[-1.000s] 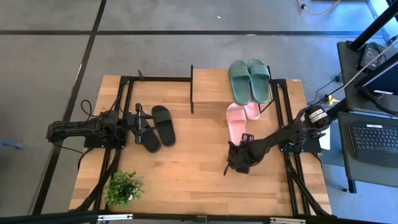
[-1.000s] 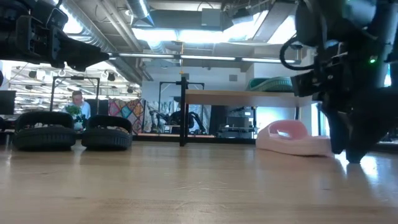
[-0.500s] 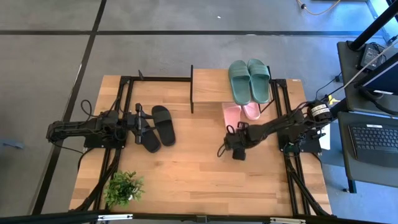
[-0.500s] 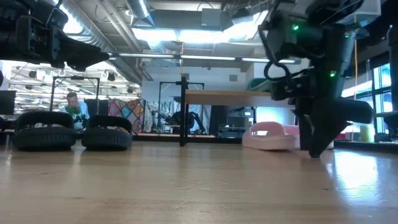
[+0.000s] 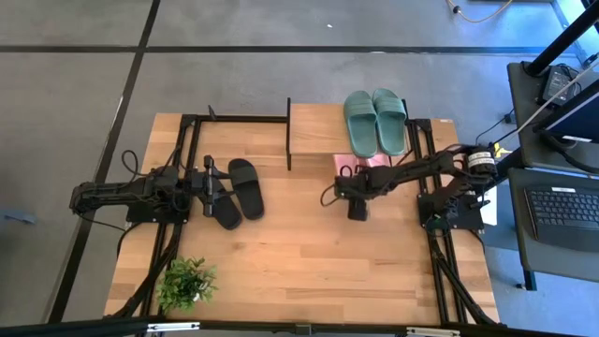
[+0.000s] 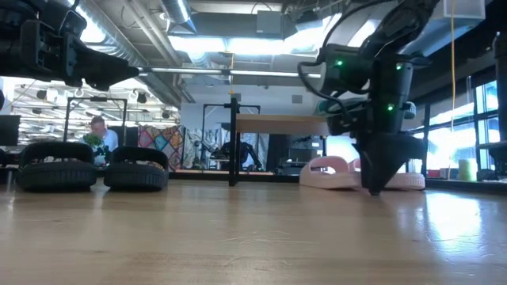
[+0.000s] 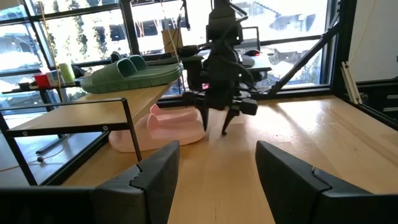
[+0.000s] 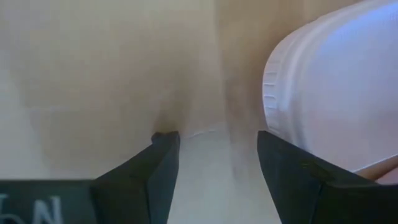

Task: Pick and place slides into the shelf
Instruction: Put the pink slide under the shelf, then adjust the shelf

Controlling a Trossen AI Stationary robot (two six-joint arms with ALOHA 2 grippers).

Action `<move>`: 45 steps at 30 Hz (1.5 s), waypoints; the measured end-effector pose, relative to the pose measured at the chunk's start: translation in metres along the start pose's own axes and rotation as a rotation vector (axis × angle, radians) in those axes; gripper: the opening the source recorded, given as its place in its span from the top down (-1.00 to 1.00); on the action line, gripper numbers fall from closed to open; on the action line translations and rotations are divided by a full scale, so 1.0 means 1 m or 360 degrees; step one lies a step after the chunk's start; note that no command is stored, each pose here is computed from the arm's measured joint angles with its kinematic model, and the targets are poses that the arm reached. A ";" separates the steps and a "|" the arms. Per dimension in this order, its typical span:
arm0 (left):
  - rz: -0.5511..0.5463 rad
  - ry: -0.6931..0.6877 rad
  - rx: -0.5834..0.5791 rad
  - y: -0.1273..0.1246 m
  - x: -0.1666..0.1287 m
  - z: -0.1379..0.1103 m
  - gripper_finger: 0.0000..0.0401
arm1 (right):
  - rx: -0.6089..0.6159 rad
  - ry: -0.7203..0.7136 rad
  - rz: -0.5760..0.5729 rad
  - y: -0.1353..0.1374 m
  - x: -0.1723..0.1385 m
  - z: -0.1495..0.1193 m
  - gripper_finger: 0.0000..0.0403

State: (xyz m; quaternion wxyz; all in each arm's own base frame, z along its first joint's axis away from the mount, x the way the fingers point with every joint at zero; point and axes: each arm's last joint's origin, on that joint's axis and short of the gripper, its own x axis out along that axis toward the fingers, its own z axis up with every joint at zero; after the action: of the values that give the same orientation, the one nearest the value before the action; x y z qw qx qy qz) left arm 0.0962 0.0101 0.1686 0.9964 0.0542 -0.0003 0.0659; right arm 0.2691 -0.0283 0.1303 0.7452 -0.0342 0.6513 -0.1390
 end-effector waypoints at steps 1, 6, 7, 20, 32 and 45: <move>0.0000 0.0000 0.0000 0.000 0.000 0.000 -0.02 | 0.0004 -0.0007 -0.0004 -0.003 0.001 0.001 -0.07; 0.0000 0.0000 0.0001 0.000 0.000 0.000 -0.02 | 0.0011 -0.0018 -0.0011 -0.015 0.003 0.002 -0.07; 0.0000 0.0000 0.0001 0.000 0.000 0.000 -0.02 | 0.0013 -0.0021 -0.0013 -0.017 0.004 0.003 -0.07; 0.0001 0.0001 0.0001 0.000 0.000 0.000 -0.02 | 0.0052 -0.0043 0.0040 -0.022 0.001 0.003 -0.07; 0.0000 0.0002 0.0001 0.000 0.000 0.000 -0.02 | 0.0237 -0.0377 0.0167 -0.003 -0.079 -0.018 -0.07; 0.0000 0.0001 -0.0002 0.000 0.000 0.000 -0.02 | 0.0266 -0.0997 0.0231 -0.013 -0.162 -0.059 -0.07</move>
State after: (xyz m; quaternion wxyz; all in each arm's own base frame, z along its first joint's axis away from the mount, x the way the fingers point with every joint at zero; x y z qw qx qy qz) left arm 0.0963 0.0101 0.1685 0.9964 0.0536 0.0001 0.0660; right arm 0.1913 0.0074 0.2801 0.9174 0.0326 0.3777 -0.1213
